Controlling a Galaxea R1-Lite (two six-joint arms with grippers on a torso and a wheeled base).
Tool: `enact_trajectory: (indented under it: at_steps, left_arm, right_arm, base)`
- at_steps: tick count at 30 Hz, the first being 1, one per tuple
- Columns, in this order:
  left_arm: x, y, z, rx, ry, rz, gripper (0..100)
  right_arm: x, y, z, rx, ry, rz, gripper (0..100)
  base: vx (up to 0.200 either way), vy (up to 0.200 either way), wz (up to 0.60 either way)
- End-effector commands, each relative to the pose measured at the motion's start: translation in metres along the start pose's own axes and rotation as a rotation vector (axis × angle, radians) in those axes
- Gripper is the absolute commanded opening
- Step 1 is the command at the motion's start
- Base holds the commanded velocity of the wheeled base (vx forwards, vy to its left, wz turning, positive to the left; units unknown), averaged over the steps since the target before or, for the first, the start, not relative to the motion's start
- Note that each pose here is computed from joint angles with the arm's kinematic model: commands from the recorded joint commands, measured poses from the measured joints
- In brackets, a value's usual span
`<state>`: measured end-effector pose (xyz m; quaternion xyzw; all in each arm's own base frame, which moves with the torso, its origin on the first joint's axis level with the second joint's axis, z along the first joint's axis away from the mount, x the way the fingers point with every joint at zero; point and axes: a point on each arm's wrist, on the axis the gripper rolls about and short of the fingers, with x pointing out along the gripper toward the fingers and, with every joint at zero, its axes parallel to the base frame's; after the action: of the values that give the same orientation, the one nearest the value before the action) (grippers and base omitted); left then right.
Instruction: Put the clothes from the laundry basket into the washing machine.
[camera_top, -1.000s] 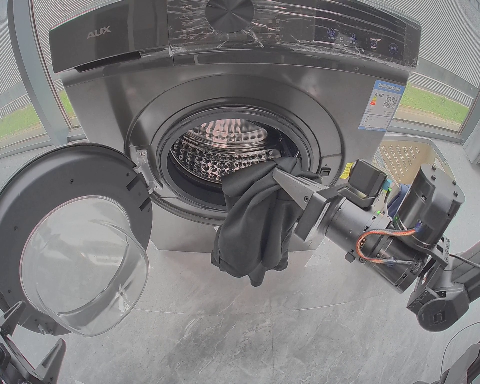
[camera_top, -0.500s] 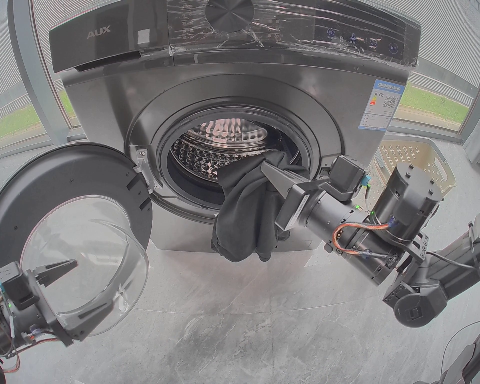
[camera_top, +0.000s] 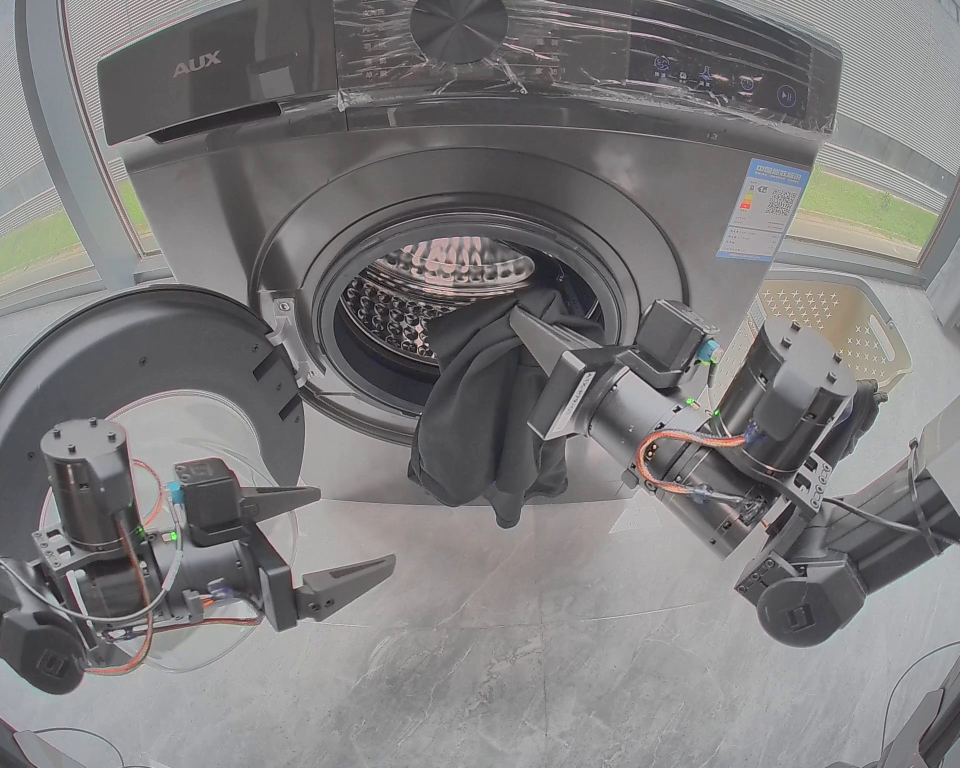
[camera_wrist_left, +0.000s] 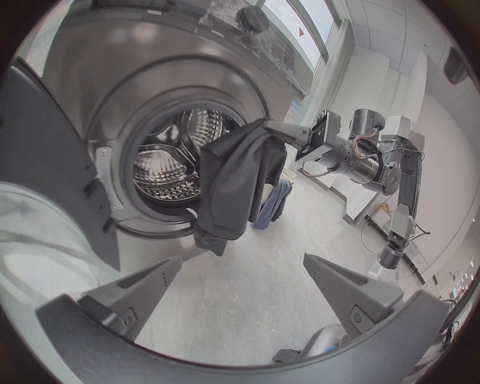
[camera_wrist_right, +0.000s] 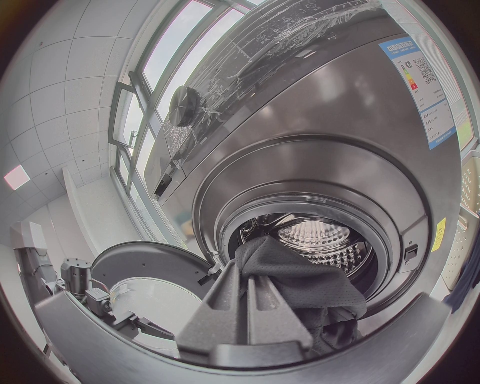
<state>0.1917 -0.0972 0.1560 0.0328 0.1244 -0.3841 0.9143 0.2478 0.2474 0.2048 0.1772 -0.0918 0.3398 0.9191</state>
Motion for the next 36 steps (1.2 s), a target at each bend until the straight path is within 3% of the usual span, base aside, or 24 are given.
enact_trajectory:
  at_steps: [1, 7, 14, 26, 30, 36]
  left_arm:
    - [0.034, 0.008, -0.007, -0.026, 0.062, -0.034, 100]
    - [0.052, 0.017, -0.004, -0.075, 0.061, -0.032, 100]
    - [0.076, 0.026, -0.007, -0.083, 0.057, -0.033, 100]
    - [0.111, 0.036, -0.019, -0.075, 0.026, -0.036, 100]
    - [0.120, 0.037, -0.015, -0.059, -0.016, -0.041, 100]
    - [0.126, 0.032, -0.005, -0.056, -0.088, -0.059, 100]
  right_arm:
    - [0.001, 0.002, -0.001, 0.003, -0.002, 0.005, 0]
    - [0.000, 0.002, -0.002, 0.002, 0.002, 0.004, 0]
    - [0.000, 0.003, -0.003, 0.003, 0.006, 0.007, 0]
    - [-0.001, 0.006, -0.004, 0.006, -0.003, 0.019, 0]
    - [-0.001, 0.006, -0.006, 0.006, -0.003, 0.020, 0]
    - [-0.003, 0.006, -0.008, 0.005, 0.007, 0.016, 0]
  base:
    - [0.000, 0.000, 0.00]
    - [0.000, 0.000, 0.00]
    - [0.000, 0.000, 0.00]
    - [0.000, 0.000, 0.00]
    - [0.000, 0.000, 0.00]
    - [0.000, 0.000, 0.00]
